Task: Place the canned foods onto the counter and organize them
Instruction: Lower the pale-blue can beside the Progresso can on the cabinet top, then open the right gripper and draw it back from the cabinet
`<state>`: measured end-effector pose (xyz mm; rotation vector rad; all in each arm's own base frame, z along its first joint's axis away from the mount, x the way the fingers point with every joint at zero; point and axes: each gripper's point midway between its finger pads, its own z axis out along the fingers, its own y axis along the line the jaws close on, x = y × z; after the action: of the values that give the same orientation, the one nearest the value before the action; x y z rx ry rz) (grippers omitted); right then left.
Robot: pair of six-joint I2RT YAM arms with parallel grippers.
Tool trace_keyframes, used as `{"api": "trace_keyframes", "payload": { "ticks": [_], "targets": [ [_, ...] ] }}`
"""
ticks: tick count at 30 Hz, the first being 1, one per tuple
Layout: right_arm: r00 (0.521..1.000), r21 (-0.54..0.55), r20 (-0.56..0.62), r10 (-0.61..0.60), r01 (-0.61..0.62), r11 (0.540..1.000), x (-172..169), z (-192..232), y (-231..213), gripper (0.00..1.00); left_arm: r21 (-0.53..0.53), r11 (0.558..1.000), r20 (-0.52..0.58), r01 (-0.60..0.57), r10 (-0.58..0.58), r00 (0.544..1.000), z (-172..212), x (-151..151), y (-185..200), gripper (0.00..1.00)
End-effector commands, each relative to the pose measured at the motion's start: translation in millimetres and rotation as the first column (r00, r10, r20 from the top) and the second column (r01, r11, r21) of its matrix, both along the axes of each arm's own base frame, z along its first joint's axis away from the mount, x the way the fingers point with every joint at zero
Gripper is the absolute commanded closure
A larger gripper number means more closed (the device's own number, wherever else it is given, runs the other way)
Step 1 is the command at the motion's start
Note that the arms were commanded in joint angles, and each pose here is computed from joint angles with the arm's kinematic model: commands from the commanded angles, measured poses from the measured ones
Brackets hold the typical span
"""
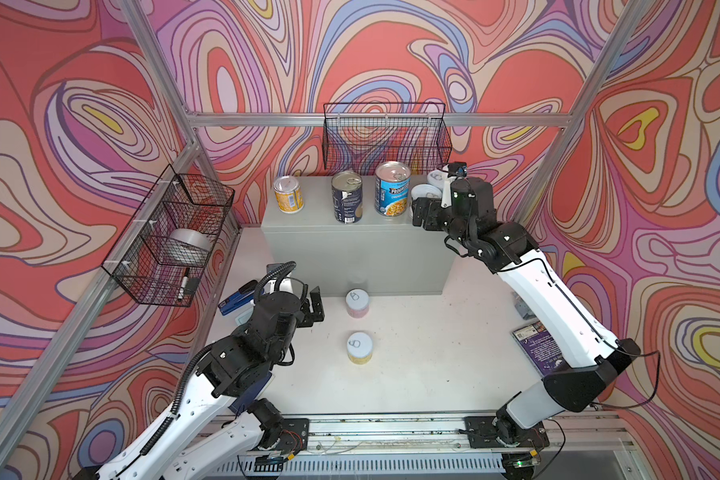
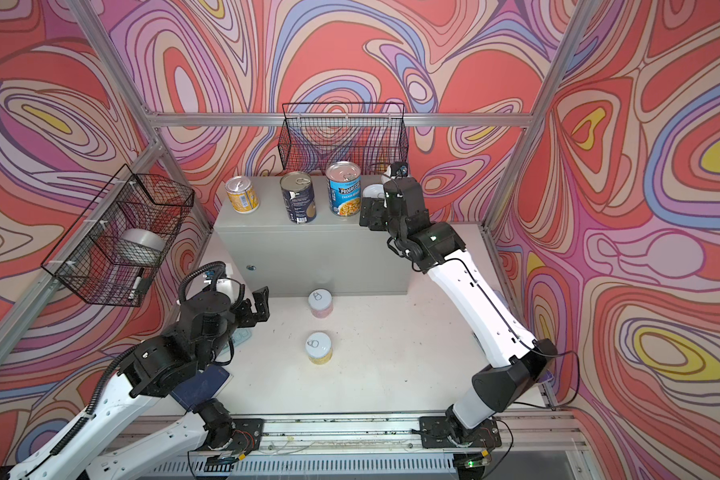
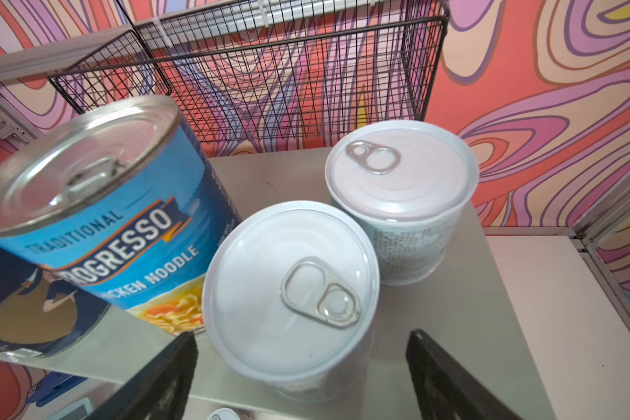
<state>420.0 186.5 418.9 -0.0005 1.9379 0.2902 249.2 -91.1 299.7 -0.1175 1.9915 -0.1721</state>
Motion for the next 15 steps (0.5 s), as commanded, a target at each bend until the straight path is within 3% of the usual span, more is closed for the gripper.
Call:
{"api": "trace_keyframes", "payload": {
  "ticks": [1,15],
  "targets": [
    [0.998,0.019,0.058,0.007,-0.009,1.0,-8,17,-6,0.06,-0.035,0.999,0.008,0.007,-0.007,1.0,3,1,-4,0.0],
    [0.998,0.024,0.059,-0.02,0.018,1.0,-43,1,-30,0.06,-0.095,0.993,0.006,0.074,-0.073,0.997,2,4,-23,0.0]
  ]
}}
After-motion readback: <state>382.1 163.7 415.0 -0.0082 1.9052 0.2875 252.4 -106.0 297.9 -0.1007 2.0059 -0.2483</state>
